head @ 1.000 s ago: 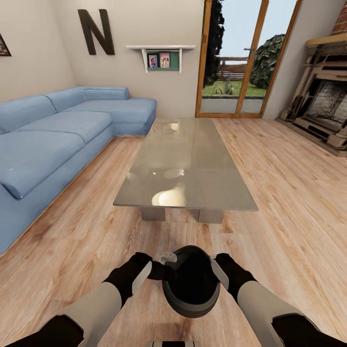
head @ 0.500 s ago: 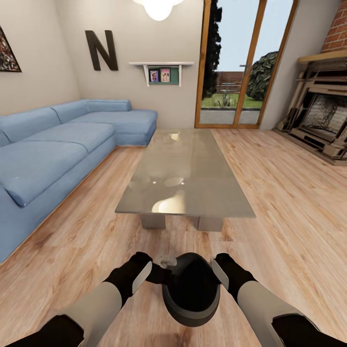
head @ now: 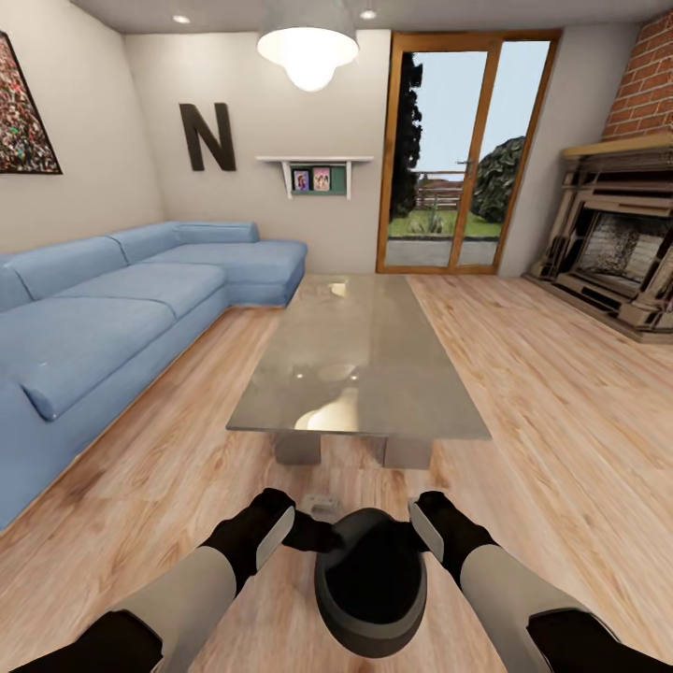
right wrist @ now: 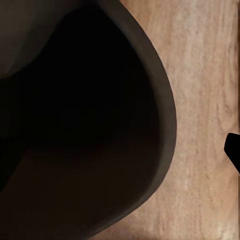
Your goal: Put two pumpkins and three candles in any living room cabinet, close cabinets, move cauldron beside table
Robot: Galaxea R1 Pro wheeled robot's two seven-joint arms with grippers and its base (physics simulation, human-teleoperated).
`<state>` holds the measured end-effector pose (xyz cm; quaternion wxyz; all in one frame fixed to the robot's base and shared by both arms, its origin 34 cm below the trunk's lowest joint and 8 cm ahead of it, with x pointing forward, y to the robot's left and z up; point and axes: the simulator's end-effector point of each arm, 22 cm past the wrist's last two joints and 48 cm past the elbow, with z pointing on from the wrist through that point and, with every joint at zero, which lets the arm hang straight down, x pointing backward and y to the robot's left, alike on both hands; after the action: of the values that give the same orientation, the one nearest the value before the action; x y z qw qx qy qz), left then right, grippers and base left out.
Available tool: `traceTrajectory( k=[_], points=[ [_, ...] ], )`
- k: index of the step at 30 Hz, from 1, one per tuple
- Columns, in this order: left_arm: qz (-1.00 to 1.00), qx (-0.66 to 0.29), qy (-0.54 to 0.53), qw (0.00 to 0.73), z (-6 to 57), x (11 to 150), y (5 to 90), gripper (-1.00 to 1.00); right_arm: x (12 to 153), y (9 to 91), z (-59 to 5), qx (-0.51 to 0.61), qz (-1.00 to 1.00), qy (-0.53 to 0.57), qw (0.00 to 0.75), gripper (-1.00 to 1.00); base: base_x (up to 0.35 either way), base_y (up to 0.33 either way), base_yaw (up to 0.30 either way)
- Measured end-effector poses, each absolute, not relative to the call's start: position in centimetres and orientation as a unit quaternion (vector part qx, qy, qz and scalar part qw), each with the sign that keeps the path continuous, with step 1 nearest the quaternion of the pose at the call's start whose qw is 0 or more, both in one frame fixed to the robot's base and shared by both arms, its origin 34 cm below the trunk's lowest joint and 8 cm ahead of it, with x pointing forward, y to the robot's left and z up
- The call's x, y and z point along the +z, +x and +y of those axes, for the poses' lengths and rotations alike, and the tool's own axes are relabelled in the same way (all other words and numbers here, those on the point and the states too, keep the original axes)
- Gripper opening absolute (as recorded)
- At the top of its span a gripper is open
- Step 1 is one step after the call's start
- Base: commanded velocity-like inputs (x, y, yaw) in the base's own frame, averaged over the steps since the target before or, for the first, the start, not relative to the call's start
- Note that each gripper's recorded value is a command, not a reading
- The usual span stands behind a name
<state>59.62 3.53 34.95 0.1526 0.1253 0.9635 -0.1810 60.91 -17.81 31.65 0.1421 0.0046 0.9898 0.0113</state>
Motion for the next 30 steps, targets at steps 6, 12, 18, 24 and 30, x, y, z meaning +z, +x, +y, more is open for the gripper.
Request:
traceTrajectory(
  k=[6, 12, 18, 24, 30],
  points=[
    [0.961, -0.179, 0.128, 0.165, 3.5, 36.3, 60.0, 1.0, 33.1, 61.4, -17.8, 0.011, 0.988, 0.004, 0.155, 1.0, 0.0, 0.0, 0.0],
    [0.96, -0.178, 0.129, 0.176, 3.6, 37.6, 60.3, 1.0, 34.4, 61.8, -17.9, 0.012, 0.986, 0.005, 0.167, 1.0, 0.0, 0.0, 0.0],
    [0.957, -0.177, 0.131, 0.187, 3.6, 38.9, 60.6, 1.0, 35.7, 61.9, -17.9, 0.012, 0.985, 0.003, 0.172, 1.0, 0.0, 0.0, 0.0],
    [0.956, -0.177, 0.131, 0.193, 3.6, 39.6, 60.7, 1.0, 36.4, 62.0, -17.9, 0.011, 0.985, 0.002, 0.174, 1.0, 0.0, 0.0, 0.0],
    [0.957, -0.176, 0.131, 0.191, 3.7, 39.4, 60.6, 1.0, 36.4, 61.9, -17.9, 0.012, 0.985, 0.002, 0.173, 1.0, -0.05, 0.0, 0.0]
  ],
)
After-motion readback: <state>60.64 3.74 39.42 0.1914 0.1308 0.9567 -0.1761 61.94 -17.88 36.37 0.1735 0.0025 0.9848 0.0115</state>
